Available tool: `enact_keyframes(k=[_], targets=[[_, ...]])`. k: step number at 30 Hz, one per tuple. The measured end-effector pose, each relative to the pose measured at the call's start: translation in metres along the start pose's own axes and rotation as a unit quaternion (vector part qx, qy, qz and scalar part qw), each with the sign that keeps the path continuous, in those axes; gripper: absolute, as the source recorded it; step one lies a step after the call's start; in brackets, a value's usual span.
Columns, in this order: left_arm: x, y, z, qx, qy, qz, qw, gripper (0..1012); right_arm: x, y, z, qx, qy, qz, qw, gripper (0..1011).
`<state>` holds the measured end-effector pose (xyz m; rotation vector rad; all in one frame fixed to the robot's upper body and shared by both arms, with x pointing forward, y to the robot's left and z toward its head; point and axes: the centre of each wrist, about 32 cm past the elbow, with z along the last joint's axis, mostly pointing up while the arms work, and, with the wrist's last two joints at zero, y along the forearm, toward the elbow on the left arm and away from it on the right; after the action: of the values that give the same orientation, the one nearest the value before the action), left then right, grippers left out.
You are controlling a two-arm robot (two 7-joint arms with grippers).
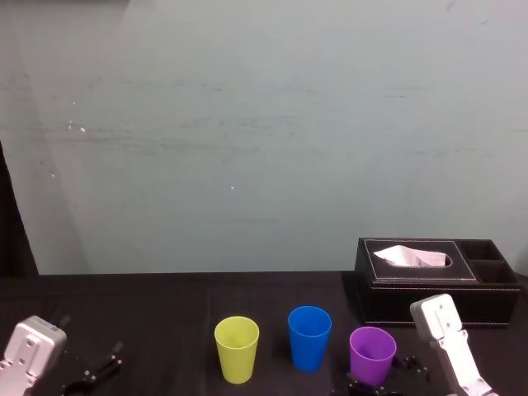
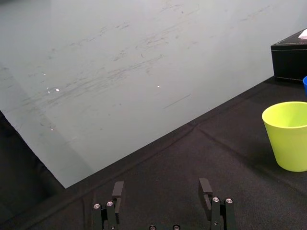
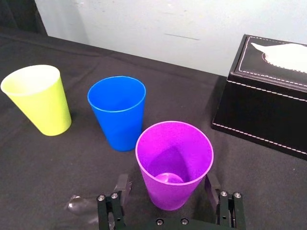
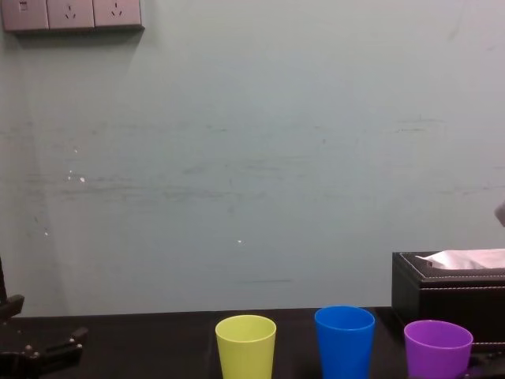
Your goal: Stack the three plastic cups sequentially using one hand.
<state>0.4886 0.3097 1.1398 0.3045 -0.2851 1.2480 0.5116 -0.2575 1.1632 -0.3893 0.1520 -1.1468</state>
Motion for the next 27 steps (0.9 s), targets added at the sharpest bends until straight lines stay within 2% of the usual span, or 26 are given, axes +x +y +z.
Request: enact_keyframes(k=[27], targets=[[0.0000, 0.000, 0.000, 0.000, 0.000, 0.000, 1.0000, 1000, -0.0013, 0.018, -0.004, 0.009, 0.005, -0.007, 0.9999, 1002]])
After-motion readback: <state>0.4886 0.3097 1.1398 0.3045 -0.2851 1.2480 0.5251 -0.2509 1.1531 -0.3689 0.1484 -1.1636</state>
